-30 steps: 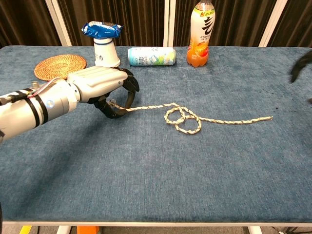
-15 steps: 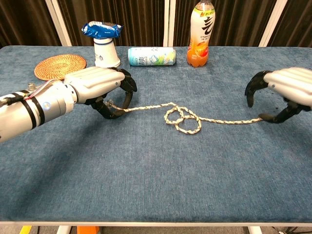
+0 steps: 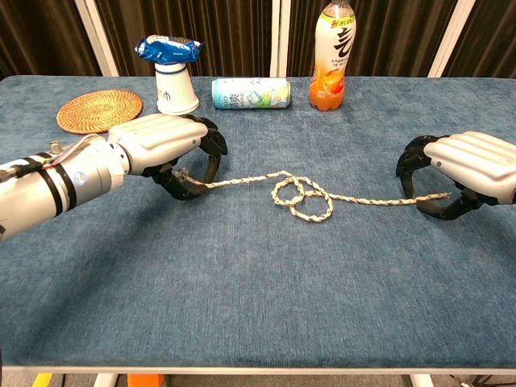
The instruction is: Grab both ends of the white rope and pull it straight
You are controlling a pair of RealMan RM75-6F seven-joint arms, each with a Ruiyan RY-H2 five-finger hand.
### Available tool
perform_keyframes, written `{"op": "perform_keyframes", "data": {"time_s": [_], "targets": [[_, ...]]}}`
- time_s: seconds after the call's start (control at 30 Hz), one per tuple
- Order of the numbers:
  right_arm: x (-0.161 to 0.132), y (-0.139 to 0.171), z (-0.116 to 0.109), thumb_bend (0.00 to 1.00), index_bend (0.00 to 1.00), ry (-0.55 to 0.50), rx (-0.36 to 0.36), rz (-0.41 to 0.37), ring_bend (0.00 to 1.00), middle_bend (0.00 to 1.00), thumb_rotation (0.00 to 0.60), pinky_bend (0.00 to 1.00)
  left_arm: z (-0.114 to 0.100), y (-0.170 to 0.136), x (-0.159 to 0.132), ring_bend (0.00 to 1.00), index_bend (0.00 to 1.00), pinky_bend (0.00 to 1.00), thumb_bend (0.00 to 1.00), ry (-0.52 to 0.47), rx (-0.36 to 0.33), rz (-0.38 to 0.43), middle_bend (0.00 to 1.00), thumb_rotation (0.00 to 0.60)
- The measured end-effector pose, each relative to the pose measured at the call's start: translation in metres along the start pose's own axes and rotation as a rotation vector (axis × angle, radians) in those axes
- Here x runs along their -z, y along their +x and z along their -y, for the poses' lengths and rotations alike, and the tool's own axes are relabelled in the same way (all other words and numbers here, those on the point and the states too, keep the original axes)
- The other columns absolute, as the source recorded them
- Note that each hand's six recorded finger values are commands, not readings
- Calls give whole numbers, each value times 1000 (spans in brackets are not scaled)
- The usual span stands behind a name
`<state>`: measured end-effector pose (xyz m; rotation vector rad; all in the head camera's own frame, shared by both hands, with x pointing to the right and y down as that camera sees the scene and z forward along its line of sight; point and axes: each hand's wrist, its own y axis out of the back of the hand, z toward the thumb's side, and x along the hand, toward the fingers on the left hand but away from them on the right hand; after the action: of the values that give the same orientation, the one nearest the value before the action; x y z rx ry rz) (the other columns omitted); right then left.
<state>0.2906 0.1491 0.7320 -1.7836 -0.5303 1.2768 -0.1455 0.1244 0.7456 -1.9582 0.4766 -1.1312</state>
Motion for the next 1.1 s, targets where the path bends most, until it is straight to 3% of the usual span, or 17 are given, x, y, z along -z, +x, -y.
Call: {"op": "perform_keyframes", "data": {"time_s": [0.3, 0.7, 0.9, 1.1], "targets": [[-2, -2, 4, 357, 523, 4, 8, -3, 110, 282, 600, 189, 1, 1, 1, 40, 571, 0, 380, -2, 2, 0, 183, 600], [2, -5, 3, 429, 634, -8, 36, 24, 111, 317, 600, 188, 0, -2, 8, 40, 571, 0, 380, -16, -12, -14, 183, 600], [18, 2, -14, 434, 640, -22, 75, 62, 111, 317, 600, 187, -11, -14, 35, 40, 570, 0, 379, -47, -57, -69, 183, 600], [52, 18, -39, 447, 640, -51, 112, 152, 111, 316, 600, 187, -16, -40, 85, 40, 571, 0, 380, -60, -86, -158, 183, 600]]}}
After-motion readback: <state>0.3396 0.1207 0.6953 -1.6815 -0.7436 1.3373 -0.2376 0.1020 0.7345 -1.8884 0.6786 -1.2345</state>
